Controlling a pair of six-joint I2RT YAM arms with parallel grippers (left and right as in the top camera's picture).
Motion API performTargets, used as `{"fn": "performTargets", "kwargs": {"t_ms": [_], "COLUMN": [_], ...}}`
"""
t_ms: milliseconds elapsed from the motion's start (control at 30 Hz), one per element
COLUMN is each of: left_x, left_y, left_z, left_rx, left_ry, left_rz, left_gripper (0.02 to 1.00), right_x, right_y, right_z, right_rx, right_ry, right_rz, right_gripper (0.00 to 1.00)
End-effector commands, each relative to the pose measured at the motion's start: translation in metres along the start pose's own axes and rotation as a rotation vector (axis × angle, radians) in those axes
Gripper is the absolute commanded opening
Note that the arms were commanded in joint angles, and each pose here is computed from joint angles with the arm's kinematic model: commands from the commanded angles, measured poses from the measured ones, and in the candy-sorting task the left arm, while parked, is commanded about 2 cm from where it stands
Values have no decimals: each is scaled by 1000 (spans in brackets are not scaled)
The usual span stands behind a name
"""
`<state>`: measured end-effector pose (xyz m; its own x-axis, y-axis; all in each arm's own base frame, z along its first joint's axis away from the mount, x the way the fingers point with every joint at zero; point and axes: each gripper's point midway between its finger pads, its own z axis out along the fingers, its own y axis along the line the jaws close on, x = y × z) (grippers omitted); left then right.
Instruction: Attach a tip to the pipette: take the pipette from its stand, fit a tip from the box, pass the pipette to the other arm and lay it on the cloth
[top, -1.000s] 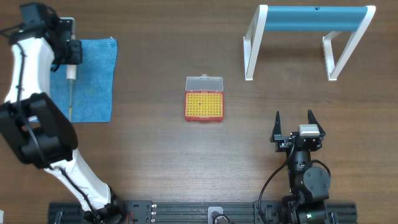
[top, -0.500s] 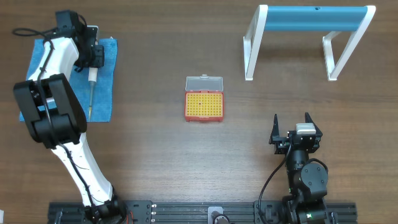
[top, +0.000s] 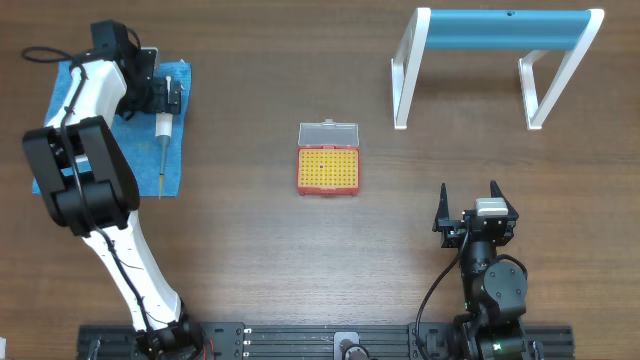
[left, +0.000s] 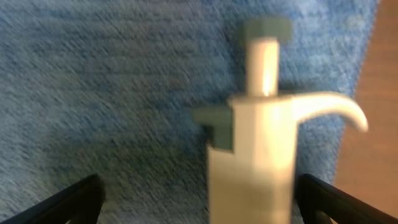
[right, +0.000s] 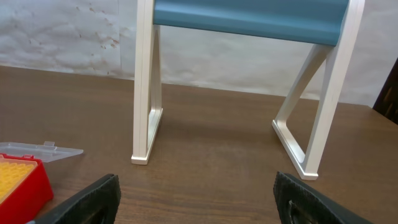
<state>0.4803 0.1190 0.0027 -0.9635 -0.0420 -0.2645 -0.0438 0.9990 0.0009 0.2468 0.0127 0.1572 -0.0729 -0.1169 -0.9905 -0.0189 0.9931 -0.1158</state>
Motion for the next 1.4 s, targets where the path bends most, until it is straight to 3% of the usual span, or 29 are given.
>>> {"fn": "performTargets", "kwargs": {"t_ms": [33, 233, 333, 500, 700, 833, 1033, 1100, 1200, 1333, 1400], "left_x": [-26, -56, -63, -22, 53, 114, 232, 245, 255, 224, 211], "left_y": [-6, -2, -8, -33, -56, -63, -77, -80, -92, -112, -114], "left_z": [-57, -200, -293, -419, -496, -505, -469, -462, -427, -392, -385], "left_rx": [31, -39, -44, -42, -81, -138, -193, -177, -26, 125, 155], "left_ry": [-71, -217, -416, -670, -890, -1004, -1029, -1054, -1038, -1076, -1109], "left_rz": [10, 18, -16, 14, 43, 38, 13, -14, -128, -39, -26], "left_gripper": [998, 996, 998, 998, 998, 998, 998, 996, 998, 998, 998], "right_x": [2, 2, 2, 2, 2, 2, 2, 2, 1, 2, 2], "right_y": [-3, -3, -3, -3, -3, -3, -3, -3, -3, -3, -3], "right_z": [0, 0, 0, 0, 0, 0, 0, 0, 0, 0, 0], "right_rx": [17, 17, 17, 16, 17, 16, 17, 17, 17, 17, 17], "right_ry": [4, 4, 4, 4, 4, 4, 4, 4, 4, 4, 4], "right_rz": [15, 15, 15, 15, 15, 15, 15, 15, 15, 15, 15], "right_gripper": [814, 814, 814, 814, 814, 814, 814, 814, 814, 814, 814]}}
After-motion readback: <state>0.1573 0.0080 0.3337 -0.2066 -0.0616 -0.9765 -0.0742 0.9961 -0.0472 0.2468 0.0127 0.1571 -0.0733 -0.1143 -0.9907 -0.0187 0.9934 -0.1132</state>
